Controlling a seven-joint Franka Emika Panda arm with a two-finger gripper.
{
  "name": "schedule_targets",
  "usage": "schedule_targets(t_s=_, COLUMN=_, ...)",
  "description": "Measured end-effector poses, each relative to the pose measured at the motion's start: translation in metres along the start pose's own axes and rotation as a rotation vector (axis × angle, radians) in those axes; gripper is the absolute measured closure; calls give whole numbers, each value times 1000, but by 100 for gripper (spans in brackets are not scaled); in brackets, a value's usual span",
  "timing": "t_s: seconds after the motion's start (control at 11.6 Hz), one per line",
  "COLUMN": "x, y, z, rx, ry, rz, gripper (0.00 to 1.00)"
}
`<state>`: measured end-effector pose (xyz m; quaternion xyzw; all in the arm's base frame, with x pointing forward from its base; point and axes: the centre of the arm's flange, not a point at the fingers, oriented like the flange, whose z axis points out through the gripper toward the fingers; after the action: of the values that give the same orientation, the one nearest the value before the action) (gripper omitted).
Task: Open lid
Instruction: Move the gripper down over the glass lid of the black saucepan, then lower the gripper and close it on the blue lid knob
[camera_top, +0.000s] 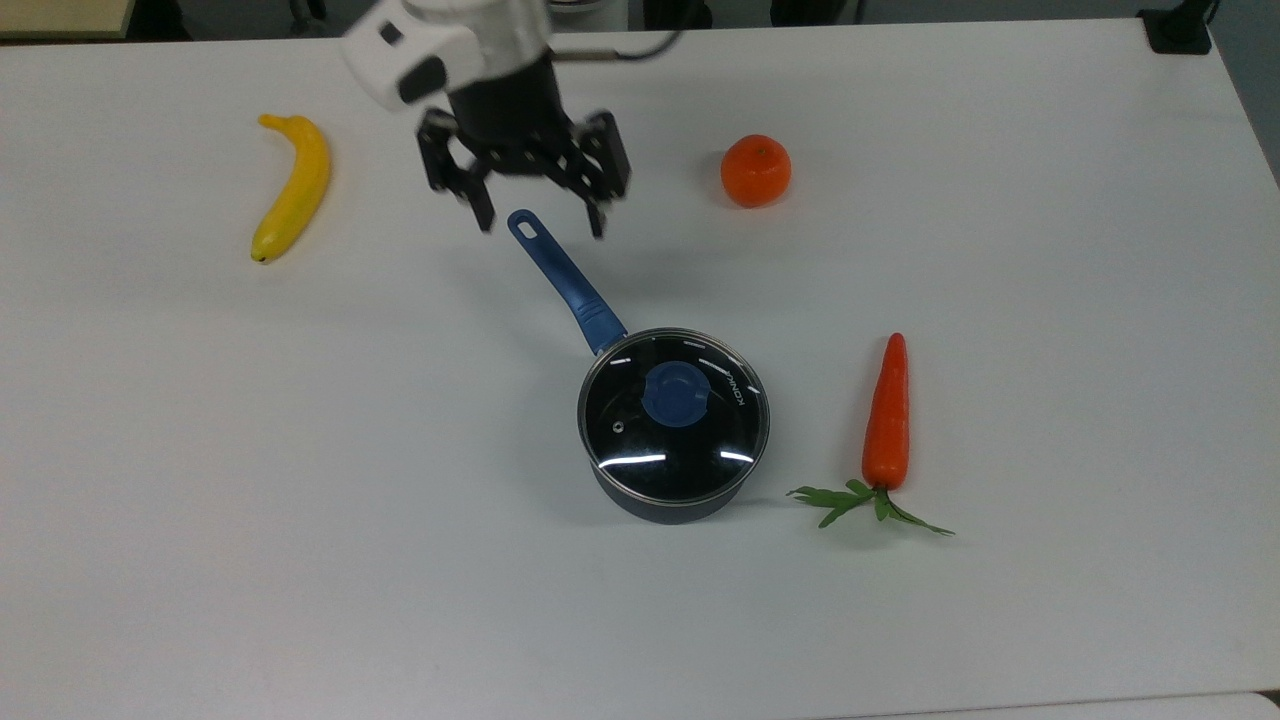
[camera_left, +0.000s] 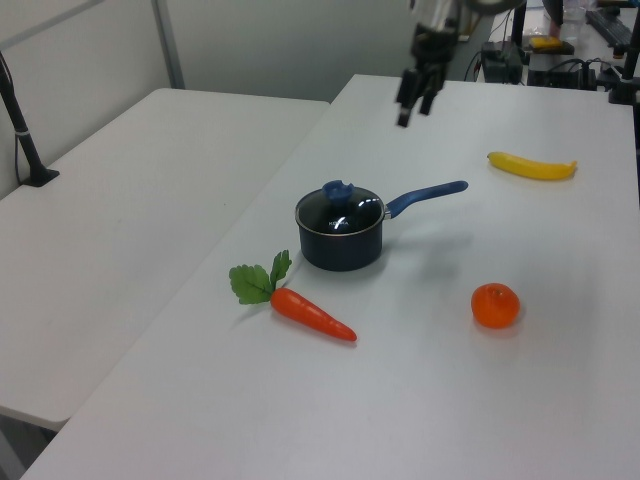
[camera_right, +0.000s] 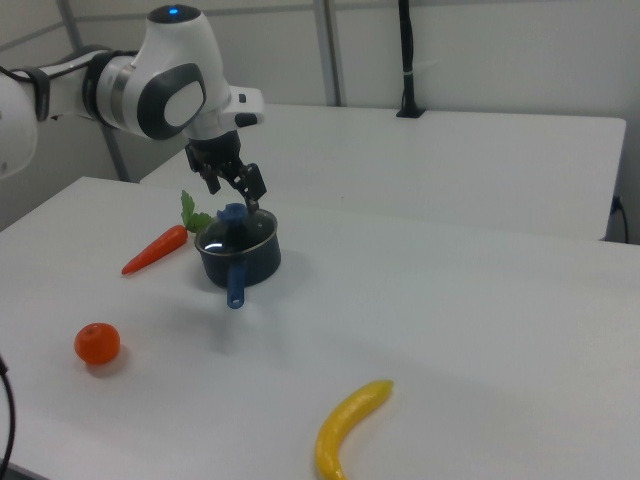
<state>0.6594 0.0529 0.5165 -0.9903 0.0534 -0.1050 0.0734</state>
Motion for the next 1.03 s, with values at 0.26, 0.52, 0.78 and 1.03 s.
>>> schedule_targets(t_s=0.26, x=21, y=-41, z=28, rx=14, ry=81, rz=-19, gripper=0)
schedule_targets(t_s=0.52, x=26, y=-78, z=41, rx=29, ry=122, rz=-69, gripper=0)
schedule_targets(t_s=0.78, x=35, y=-98, z=72, rx=26, ry=123, rz=-89, gripper=0)
schedule_targets(t_s=1.03, x=40, y=-95, z=99, rx=-20, ry=144, rz=-108, gripper=3)
